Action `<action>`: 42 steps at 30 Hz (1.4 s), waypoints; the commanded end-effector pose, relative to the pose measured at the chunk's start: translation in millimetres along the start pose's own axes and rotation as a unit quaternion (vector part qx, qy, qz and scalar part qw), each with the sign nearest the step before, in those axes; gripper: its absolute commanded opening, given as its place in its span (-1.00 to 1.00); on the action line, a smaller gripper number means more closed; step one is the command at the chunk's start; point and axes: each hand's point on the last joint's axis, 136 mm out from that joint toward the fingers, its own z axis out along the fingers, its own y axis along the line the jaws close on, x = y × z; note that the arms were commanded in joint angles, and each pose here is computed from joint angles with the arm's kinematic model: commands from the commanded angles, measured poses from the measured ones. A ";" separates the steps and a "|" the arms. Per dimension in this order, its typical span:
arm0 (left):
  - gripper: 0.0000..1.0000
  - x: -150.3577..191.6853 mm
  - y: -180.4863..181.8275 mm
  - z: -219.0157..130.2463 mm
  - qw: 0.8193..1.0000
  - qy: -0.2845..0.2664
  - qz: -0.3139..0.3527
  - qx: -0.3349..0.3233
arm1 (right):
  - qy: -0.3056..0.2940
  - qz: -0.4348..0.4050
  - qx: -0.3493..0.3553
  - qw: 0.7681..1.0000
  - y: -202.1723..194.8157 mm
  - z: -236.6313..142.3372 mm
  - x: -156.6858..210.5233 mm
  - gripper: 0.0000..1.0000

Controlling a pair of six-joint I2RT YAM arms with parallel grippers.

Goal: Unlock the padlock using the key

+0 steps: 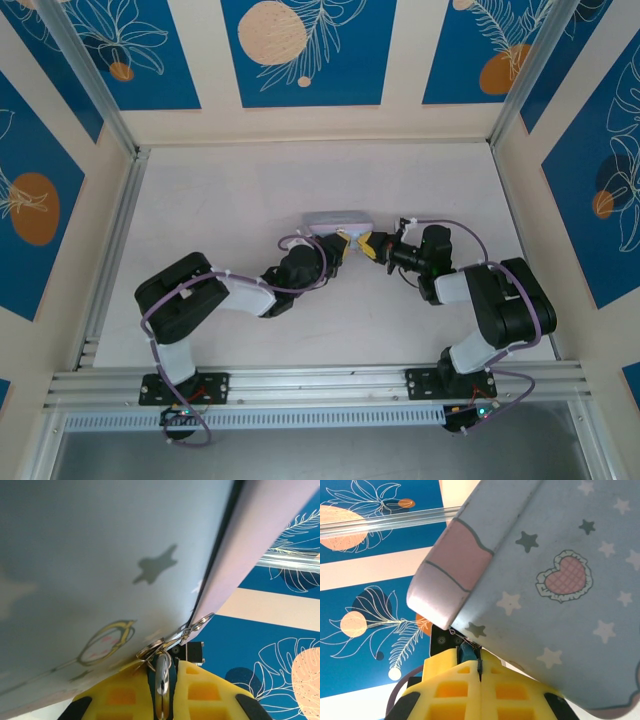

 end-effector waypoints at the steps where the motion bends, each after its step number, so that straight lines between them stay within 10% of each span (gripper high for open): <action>1: -1.00 60.4 -93.6 -15.3 0.985 0.106 -0.019 0.137 | -0.009 0.014 0.017 1.000 -9.4 5.4 -8.9 -1.00; 42: -1.00 62.9 -86.3 -16.8 0.985 0.109 -0.033 0.130 | 0.039 -0.124 -0.031 0.991 17.5 16.9 -15.7 -1.00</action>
